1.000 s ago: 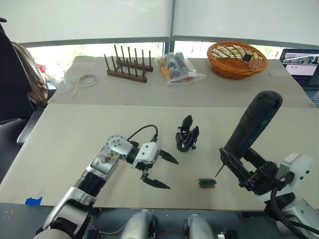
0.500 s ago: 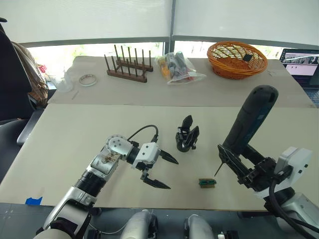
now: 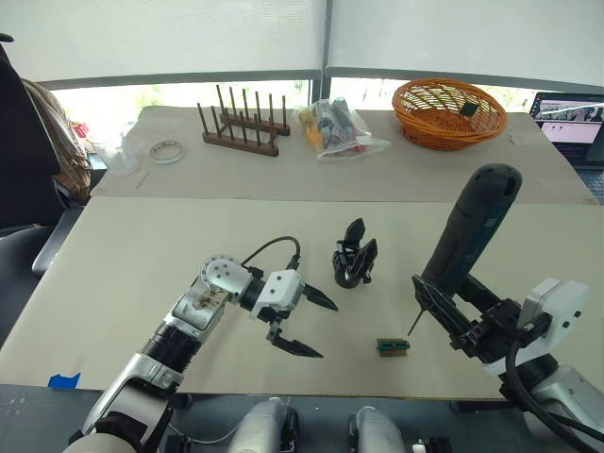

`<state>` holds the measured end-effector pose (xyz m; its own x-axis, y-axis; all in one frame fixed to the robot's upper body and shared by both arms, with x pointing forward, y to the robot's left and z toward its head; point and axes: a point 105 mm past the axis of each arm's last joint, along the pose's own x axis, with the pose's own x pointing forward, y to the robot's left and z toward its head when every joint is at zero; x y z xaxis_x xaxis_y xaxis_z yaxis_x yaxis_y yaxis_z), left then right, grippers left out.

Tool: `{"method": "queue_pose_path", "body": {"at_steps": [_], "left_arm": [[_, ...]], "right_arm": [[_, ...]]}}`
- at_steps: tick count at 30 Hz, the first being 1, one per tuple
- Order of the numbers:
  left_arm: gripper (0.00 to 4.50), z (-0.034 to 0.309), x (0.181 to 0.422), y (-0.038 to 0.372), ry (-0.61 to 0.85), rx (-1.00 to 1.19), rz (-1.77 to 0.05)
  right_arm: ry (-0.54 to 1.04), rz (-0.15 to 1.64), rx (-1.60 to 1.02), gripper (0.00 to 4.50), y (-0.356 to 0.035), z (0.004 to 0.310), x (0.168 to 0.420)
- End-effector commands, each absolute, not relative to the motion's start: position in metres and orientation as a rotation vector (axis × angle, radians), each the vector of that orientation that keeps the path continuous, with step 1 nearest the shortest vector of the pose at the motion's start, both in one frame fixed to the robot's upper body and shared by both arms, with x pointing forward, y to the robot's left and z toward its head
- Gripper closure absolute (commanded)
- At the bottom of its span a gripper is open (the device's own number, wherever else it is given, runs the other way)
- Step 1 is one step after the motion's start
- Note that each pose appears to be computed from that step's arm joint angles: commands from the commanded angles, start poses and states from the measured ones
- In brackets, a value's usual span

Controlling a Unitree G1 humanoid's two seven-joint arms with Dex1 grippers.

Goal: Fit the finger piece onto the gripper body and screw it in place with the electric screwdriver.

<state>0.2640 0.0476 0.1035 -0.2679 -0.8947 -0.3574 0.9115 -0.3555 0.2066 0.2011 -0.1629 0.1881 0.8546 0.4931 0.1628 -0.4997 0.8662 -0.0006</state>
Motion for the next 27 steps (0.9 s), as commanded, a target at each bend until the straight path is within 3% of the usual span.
{"method": "queue_pose_path", "body": {"at_steps": [1,27], "left_arm": [[0.0,0.113,0.2649,0.0452,0.0,0.509,-1.876],[0.0,0.1083,0.2653,0.0358,0.014,0.476,-1.898]], "right_arm": [[-0.227,0.56,0.018,2.53,-0.154,0.204,0.1933],[-0.216,0.559,0.008,2.53,-0.1568,0.1989,0.1921]]}}
